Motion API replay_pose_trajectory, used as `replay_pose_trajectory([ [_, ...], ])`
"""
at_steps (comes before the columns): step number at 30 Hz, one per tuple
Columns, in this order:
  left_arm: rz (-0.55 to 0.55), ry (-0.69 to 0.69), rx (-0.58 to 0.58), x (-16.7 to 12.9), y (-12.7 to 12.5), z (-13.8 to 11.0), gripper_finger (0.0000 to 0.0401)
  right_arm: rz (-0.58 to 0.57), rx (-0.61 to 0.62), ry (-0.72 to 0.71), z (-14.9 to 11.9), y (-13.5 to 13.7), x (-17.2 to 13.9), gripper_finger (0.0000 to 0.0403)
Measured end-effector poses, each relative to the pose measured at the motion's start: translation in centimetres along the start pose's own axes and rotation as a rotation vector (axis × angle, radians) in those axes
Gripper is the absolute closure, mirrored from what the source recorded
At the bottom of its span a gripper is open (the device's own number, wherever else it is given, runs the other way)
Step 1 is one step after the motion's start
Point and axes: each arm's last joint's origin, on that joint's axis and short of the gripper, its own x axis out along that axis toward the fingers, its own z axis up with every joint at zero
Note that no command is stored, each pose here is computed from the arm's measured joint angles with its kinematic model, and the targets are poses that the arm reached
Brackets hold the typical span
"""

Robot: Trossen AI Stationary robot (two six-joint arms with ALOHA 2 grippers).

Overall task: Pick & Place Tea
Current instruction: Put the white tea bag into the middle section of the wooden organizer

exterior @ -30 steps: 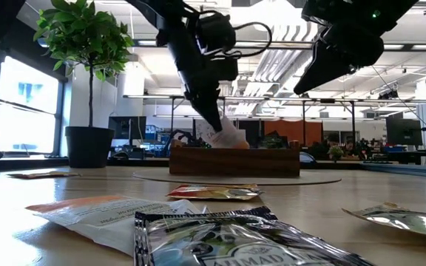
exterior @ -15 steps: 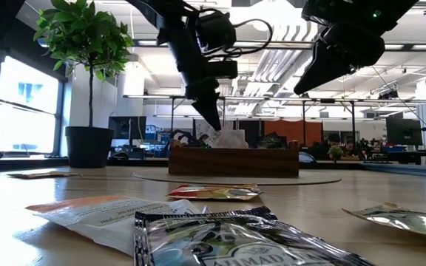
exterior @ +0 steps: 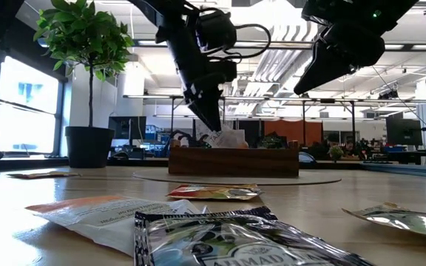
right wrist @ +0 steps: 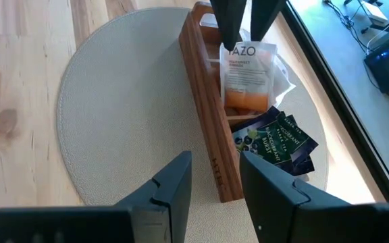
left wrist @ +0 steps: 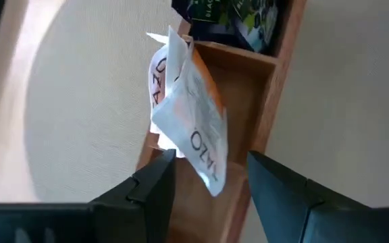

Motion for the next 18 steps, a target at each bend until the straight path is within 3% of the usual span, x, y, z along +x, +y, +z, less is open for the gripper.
replay_pose_trajectory([
  [8, -0.079, -0.007, -0.104, -0.35, -0.2, 0.07, 0.0224, 0.0, 0.0, 0.0, 0.0, 0.0, 0.0, 0.0279],
  [18, -0.055, 0.009, -0.115, 0.33, -0.17, -0.07, 0.0231, 0.0, -0.001, 0.0, 0.0, 0.0, 0.0, 0.0279],
])
